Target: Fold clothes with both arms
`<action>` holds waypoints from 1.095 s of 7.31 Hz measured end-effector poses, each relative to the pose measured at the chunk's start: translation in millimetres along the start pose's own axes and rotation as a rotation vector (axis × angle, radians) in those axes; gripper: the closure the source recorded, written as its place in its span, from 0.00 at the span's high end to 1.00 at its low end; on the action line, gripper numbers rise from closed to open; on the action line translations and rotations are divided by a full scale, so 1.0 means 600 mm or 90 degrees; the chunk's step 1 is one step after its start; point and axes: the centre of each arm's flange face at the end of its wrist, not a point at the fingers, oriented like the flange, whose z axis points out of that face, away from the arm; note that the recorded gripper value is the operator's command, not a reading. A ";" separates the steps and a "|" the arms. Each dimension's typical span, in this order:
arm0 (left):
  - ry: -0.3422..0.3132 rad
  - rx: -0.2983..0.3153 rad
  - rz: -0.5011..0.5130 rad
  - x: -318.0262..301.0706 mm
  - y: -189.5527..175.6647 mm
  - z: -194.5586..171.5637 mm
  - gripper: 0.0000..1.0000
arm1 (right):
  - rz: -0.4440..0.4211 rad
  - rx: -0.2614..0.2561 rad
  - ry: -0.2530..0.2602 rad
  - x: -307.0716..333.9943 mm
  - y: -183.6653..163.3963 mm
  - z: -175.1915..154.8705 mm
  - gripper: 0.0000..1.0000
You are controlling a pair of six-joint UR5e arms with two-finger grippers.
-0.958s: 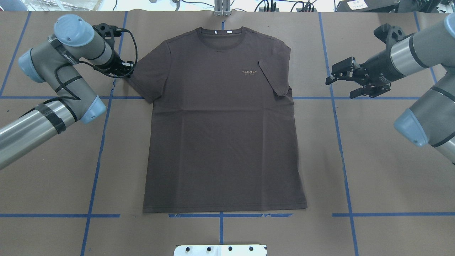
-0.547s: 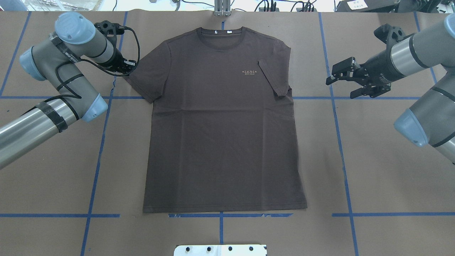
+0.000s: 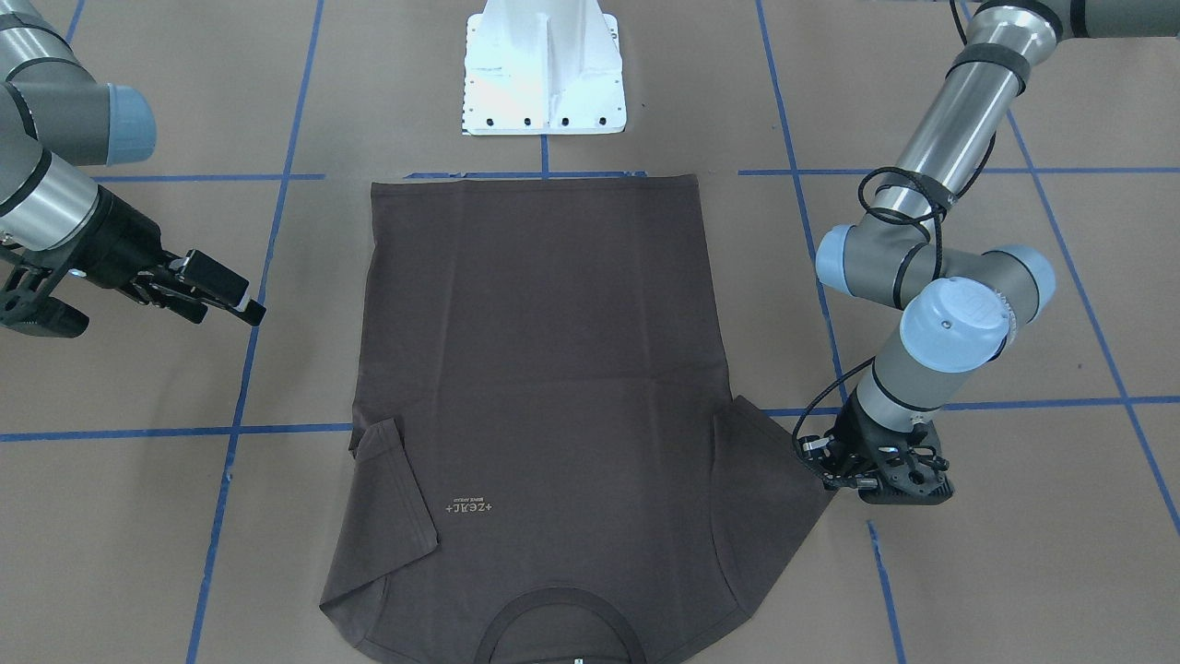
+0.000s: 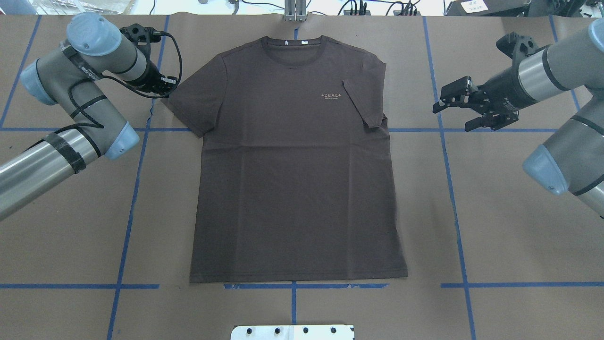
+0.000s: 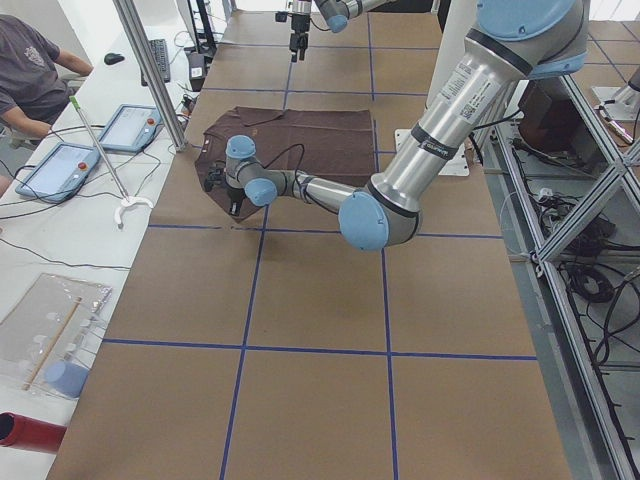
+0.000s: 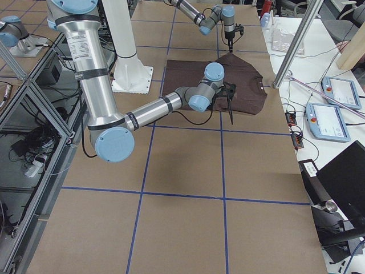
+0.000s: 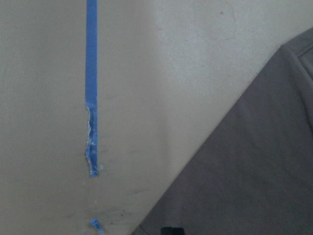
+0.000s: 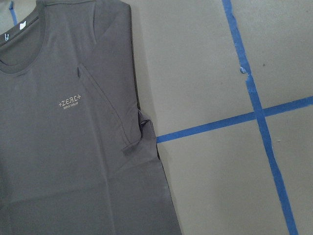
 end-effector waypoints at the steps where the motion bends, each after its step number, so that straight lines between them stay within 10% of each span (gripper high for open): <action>1: -0.004 -0.001 -0.005 -0.008 -0.001 0.002 0.43 | 0.000 0.000 0.000 0.000 0.000 0.000 1.00; 8: -0.008 -0.010 -0.015 -0.008 0.004 0.015 0.41 | 0.000 0.000 0.000 -0.001 -0.001 0.001 1.00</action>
